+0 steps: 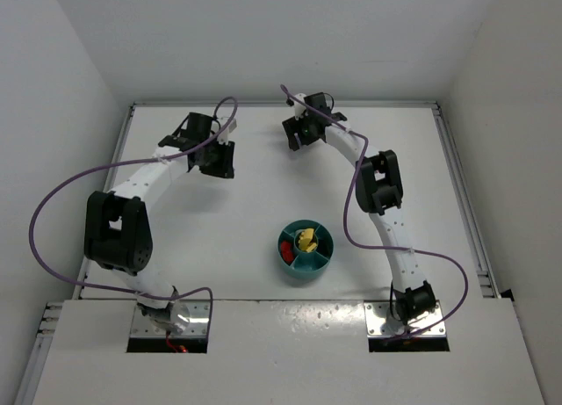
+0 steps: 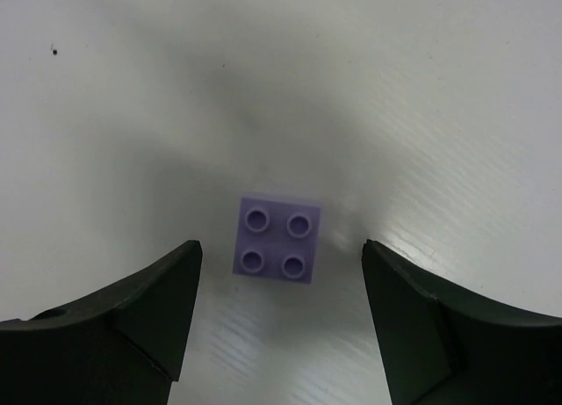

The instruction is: Sort the legos into containers by color

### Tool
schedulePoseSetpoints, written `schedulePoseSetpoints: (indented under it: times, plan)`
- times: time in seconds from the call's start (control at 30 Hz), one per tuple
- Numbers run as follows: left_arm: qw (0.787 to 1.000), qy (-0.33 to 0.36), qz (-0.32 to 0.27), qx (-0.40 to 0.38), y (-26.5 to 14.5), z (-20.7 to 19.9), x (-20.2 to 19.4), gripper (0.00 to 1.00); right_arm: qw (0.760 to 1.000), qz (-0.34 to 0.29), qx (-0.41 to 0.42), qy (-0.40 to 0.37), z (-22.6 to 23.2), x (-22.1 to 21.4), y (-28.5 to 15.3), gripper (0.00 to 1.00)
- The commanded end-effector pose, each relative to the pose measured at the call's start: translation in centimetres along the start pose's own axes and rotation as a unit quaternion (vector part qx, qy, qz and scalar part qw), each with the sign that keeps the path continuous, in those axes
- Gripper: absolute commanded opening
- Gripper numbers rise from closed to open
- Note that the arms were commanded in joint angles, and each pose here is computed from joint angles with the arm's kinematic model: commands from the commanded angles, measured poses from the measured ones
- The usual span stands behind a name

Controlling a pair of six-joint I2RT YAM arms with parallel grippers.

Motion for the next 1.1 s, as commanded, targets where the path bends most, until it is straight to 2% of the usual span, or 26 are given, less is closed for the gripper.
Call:
schedulePoseSetpoints:
  times: [0.0, 0.13, 0.23, 0.27, 0.37, 0.4, 0.43, 0.47, 0.5, 0.53, 0.63, 0.67, 0.7, 0.77, 0.8, 0.83, 0.93, 1.07]
  plan:
    - [0.998, 0.023, -0.057, -0.017, -3.5, -0.6, 2.1, 0.21, 1.000, -0.018, -0.023, 0.009, -0.8, 0.4, 0.9, 0.73]
    - [0.996, 0.046, -0.067, -0.043, -5.6, -1.4, 1.5, 0.19, 0.999, -0.023, -0.024, 0.009, -0.8, 0.3, 1.6, 0.66]
    - [0.994, 0.061, -0.072, -0.047, -6.6, -1.6, 1.3, 0.18, 1.000, -0.013, -0.022, 0.010, -0.8, -0.4, 1.9, 0.49]
    - [0.993, 0.070, -0.075, -0.052, -7.2, -1.8, 1.3, 0.18, 1.000, -0.010, -0.015, 0.011, -0.6, -0.7, 2.1, 0.37]
    - [0.987, 0.100, -0.089, -0.088, -8.7, -2.7, 1.2, 0.17, 1.000, -0.002, 0.003, 0.012, -0.1, -0.2, 0.3, 0.15]
    - [0.984, 0.109, -0.097, -0.100, -9.1, -3.0, 1.2, 0.17, 1.000, -0.005, 0.008, 0.012, 0.2, 0.4, -1.7, 0.05]
    - [0.980, 0.128, -0.098, -0.113, -9.5, -3.6, 1.1, 0.17, 1.000, -0.019, 0.011, 0.009, 0.4, 1.0, -3.0, 0.05]
    - [0.977, 0.137, -0.105, -0.123, -10.2, -4.3, 0.7, 0.17, 1.000, 0.004, 0.014, 0.014, 0.9, -1.1, -3.7, 0.04]
    - [0.973, 0.162, -0.100, -0.133, -10.1, -5.6, 0.0, 0.17, 0.999, -0.046, 0.007, 0.005, 1.0, 1.9, -7.6, 0.04]
    - [0.967, 0.179, -0.099, -0.151, -10.7, -6.6, -0.6, 0.17, 1.000, -0.028, 0.010, 0.008, 1.5, 0.4, -8.8, 0.02]
    - [0.951, 0.223, -0.086, -0.194, -11.1, -9.5, -2.2, 0.18, 0.999, -0.052, 0.012, 0.003, 2.3, 1.6, -14.0, 0.02]
    - [0.940, 0.246, -0.076, -0.225, -11.5, -11.4, -3.6, 0.18, 0.998, -0.065, 0.007, 0.000, 2.3, 1.9, -17.5, 0.02]
    - [0.931, 0.259, -0.069, -0.248, -11.6, -12.2, -4.3, 0.18, 0.998, -0.069, 0.006, -0.001, 2.6, 1.9, -19.2, 0.02]
    - [0.921, 0.272, -0.060, -0.274, -11.7, -13.3, -5.3, 0.18, 0.999, -0.053, 0.013, -0.003, 3.4, 0.3, -22.0, 0.02]
    - [0.918, 0.275, -0.047, -0.281, -11.5, -13.7, -6.1, 0.18, 0.997, -0.083, 0.009, -0.005, 3.6, 1.0, -25.8, 0.02]
    - [0.907, 0.295, -0.037, -0.297, -11.7, -14.8, -6.8, 0.18, 0.997, -0.076, 0.024, -0.004, 4.3, -0.4, -26.9, 0.01]
    - [0.888, 0.332, -0.018, -0.318, -11.5, -16.4, -8.2, 0.18, 0.994, -0.105, 0.034, -0.009, 5.5, -1.8, -32.5, 0.01]
    - [0.854, 0.379, 0.031, -0.356, -10.4, -19.6, -10.4, 0.18, 0.993, -0.081, 0.080, 0.014, 5.6, -5.6, -35.5, 0.01]
Point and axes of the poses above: each gripper's point midway between its finger pads, its own y axis out along the fingers, its own z axis along the line the jaws close on, x = y × z, the point moved 8 cm from there along -y, back along the fingers
